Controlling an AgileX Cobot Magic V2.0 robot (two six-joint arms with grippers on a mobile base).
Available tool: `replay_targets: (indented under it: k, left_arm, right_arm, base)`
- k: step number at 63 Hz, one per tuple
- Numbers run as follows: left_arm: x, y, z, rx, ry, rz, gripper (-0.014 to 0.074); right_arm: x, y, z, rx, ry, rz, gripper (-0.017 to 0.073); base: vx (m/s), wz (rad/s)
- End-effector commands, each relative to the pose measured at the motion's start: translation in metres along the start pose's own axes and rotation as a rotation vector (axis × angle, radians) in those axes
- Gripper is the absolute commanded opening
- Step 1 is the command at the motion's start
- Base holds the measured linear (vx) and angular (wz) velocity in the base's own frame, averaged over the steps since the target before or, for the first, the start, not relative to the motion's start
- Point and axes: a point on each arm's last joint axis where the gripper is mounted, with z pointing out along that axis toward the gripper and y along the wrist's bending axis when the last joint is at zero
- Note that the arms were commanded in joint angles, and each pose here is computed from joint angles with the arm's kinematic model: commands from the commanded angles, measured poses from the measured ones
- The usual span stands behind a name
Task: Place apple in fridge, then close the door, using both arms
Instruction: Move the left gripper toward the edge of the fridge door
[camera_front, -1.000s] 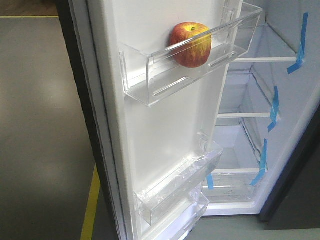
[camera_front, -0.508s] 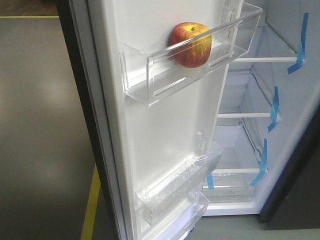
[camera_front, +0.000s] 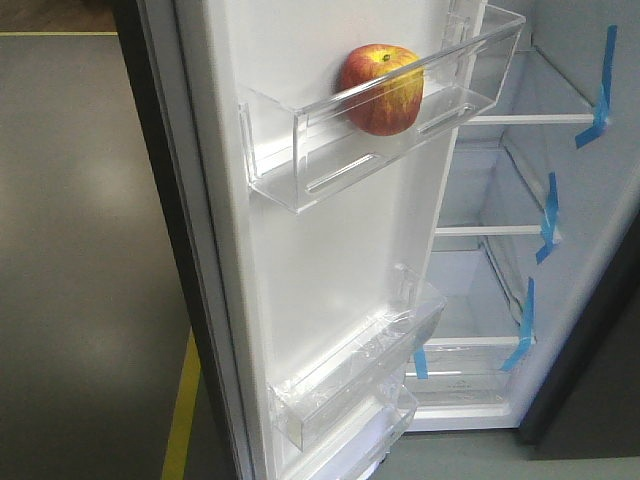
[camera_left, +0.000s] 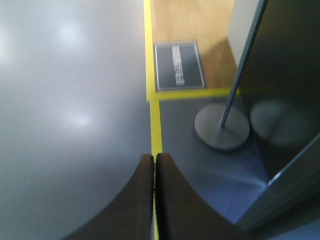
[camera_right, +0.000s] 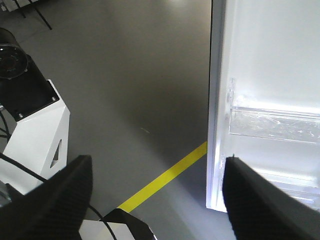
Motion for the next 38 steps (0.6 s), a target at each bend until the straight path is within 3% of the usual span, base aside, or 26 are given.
replay_targets:
  k: [1,18,23,38]
  left_arm:
    - [-0.015,0.0,0.014,-0.003,-0.017,0.006,-0.0006]
    - [-0.021,-0.003,0.078,0.044,0.167,0.037,-0.0006]
    - [-0.027,-0.008,0.095,0.106,0.211,0.037,-0.0006]
    - [-0.051,-0.026,0.14,0.305,0.201,-0.046,-0.0006]
  right_arm:
    - [-0.012,0.0,-0.003,0.006,-0.068,0.007,0.0519]
    - [-0.012,0.0,-0.003,0.006,-0.068,0.007,0.0519]
    - [-0.012,0.0,-0.003,0.006,-0.068,0.007,0.0519]
    - [-0.012,0.0,-0.003,0.006,-0.068,0.007,0.0519]
  base:
    - [0.0,0.0]
    - [0.0,0.0]
    - [0.0,0.0]
    - [0.0,0.0]
